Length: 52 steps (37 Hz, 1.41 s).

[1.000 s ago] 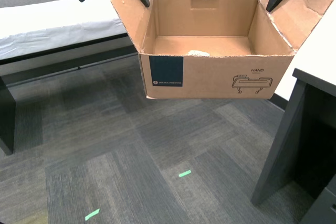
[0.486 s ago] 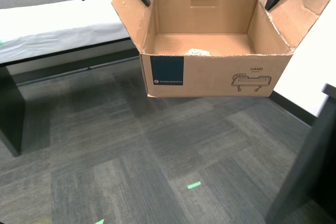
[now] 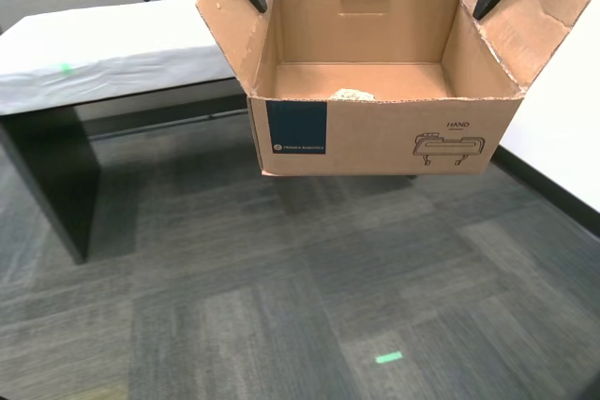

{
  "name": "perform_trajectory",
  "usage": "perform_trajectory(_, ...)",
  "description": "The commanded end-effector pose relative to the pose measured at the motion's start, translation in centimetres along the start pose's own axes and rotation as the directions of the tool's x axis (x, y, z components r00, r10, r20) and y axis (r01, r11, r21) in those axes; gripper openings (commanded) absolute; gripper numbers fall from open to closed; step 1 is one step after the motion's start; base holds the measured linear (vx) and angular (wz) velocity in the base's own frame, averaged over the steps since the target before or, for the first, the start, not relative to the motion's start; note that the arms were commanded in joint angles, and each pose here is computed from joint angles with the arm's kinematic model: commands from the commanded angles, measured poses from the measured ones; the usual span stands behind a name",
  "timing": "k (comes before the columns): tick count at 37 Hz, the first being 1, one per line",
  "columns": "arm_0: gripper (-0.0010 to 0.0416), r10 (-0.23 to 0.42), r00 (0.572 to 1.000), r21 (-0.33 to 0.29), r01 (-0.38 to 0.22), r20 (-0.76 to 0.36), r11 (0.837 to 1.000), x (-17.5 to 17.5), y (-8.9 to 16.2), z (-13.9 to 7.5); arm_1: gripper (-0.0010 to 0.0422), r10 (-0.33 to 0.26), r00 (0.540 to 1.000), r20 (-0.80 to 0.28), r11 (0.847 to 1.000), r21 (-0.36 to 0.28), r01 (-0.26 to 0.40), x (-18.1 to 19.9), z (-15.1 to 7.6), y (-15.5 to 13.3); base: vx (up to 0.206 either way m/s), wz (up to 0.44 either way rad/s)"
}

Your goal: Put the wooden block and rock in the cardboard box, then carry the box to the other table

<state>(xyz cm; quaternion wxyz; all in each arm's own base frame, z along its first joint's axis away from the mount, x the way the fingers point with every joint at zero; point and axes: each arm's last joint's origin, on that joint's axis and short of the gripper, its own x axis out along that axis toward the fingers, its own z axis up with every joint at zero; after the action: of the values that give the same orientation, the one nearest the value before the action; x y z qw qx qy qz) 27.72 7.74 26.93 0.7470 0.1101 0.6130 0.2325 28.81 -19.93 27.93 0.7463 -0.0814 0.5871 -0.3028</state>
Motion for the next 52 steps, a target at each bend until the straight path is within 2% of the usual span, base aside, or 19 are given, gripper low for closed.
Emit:
perform_trajectory(1,-0.0001,0.028,1.000,-0.003,-0.028,-0.004,1.000,0.02,0.16,-0.01,-0.0001,-0.031,0.999,0.008,0.999,0.016,0.031,-0.05,0.14,-0.24,0.098,0.275)
perform_trajectory(7,-0.0001,0.029,1.000,-0.009,-0.029,0.003,1.000,0.01,0.17,0.06,-0.0001,-0.042,0.998,0.040,0.999,0.025,0.041,0.00,0.49,-0.34,0.085,0.198)
perform_trajectory(18,-0.0001,0.029,1.000,-0.033,-0.029,0.004,0.999,0.01,0.17,0.07,-0.0001,-0.055,0.996,0.071,0.998,-0.032,0.057,-0.02,0.82,-0.47,0.067,0.076)
perform_trajectory(39,-0.0001,0.029,1.000,-0.050,-0.029,0.006,0.998,0.01,0.17,0.09,-0.0001,-0.053,0.996,0.066,0.998,-0.029,0.055,-0.01,0.76,-0.46,0.077,0.019)
perform_trajectory(52,-0.0001,0.028,1.000,-0.044,-0.028,-0.007,0.999,0.02,0.15,-0.05,-0.0001,-0.053,0.996,0.067,0.997,0.058,0.049,-0.01,0.77,-0.45,0.123,-0.005)
